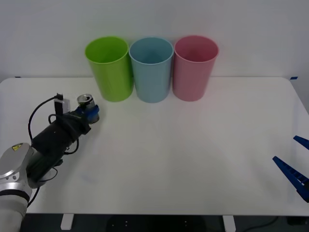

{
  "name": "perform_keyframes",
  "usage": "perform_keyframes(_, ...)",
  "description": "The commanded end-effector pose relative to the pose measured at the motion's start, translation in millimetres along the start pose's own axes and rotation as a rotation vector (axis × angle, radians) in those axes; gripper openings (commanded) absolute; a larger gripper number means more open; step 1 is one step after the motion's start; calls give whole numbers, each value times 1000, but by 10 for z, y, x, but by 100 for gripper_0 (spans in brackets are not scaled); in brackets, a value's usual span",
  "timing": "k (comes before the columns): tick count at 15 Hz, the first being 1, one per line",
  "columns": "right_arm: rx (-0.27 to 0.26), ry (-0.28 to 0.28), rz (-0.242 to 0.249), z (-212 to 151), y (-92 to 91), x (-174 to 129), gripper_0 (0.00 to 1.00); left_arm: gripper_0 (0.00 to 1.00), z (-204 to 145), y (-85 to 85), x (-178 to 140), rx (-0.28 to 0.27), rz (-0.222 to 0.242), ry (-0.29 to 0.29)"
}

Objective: Grasp the object on the table and drop it into the matching bin: aluminum can to the light blue bin, PET bottle to the pink bin.

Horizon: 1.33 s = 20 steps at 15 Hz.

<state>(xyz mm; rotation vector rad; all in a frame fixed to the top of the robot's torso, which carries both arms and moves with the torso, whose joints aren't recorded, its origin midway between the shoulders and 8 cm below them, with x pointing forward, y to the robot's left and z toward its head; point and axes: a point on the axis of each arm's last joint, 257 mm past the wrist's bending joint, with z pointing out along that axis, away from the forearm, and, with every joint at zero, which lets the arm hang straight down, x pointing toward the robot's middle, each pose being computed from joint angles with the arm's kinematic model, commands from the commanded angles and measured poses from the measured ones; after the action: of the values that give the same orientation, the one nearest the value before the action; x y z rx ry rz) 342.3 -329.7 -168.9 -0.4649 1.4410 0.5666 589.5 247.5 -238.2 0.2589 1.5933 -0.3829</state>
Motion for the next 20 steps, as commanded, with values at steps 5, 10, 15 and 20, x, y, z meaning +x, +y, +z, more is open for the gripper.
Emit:
perform_keyframes(5, 0, 0, 0, 0, 0, 0, 100, 0, -393, -316, -540, 51, -4, -133)
perform_keyframes(10, 0, 0, 0, 0, 0, 0, 100, 0, -524, -539, -1019, 99, -49, -239)
perform_keyframes(15, 0, 0, 0, 0, 0, 0, 100, 0, -435, -672, -1499, 95, -54, -320)
perform_keyframes(20, 0, 0, 0, 0, 0, 0, 100, 0, -106, -866, -1978, 77, -123, -388)
